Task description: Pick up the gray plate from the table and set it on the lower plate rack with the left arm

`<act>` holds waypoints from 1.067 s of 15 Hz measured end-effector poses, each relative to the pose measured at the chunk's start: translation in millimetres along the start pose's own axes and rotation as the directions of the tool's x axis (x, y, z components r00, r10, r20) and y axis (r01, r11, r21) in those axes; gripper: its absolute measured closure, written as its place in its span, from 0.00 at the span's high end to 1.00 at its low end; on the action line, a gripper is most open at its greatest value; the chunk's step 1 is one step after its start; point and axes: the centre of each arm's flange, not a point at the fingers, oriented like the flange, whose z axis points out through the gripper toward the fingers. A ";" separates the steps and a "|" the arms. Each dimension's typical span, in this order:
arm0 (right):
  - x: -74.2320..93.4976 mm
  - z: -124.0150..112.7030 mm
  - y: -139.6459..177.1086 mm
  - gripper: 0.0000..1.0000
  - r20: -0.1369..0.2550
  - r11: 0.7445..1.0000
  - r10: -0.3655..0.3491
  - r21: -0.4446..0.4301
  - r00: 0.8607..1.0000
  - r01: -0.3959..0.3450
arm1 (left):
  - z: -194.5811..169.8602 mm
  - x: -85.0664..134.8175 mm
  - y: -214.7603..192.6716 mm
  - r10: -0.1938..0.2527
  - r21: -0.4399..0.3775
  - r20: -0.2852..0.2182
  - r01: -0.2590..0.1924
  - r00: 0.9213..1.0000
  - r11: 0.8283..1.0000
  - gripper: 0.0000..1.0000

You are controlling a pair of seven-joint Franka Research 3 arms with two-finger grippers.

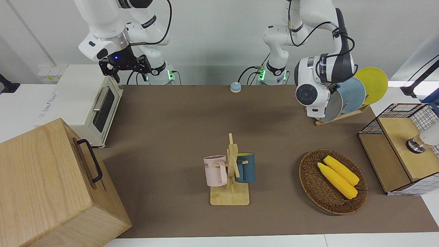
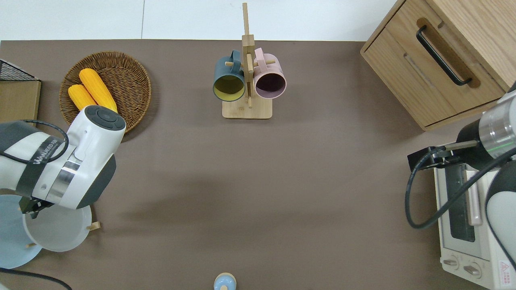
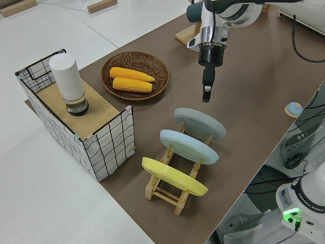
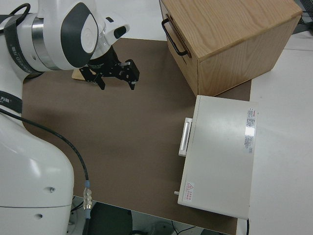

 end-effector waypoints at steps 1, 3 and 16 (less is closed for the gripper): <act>0.0 0.0 0.0 0.99 0.000 1.000 0.000 0.000 1.000 0.000 | -10.0 -1.4 -2.8 -0.005 -0.036 0.001 0.005 1.000 0.999 1.00; 0.0 0.0 0.0 0.99 0.000 1.000 0.000 0.000 1.000 0.000 | -35.0 -4.3 -11.5 -0.017 -0.133 0.007 0.018 1.000 0.991 0.99; 0.0 0.0 0.0 0.99 0.000 1.000 0.000 0.000 1.000 0.000 | -141.7 9.1 -141.8 -0.020 -0.567 -0.112 -0.047 0.993 0.822 1.00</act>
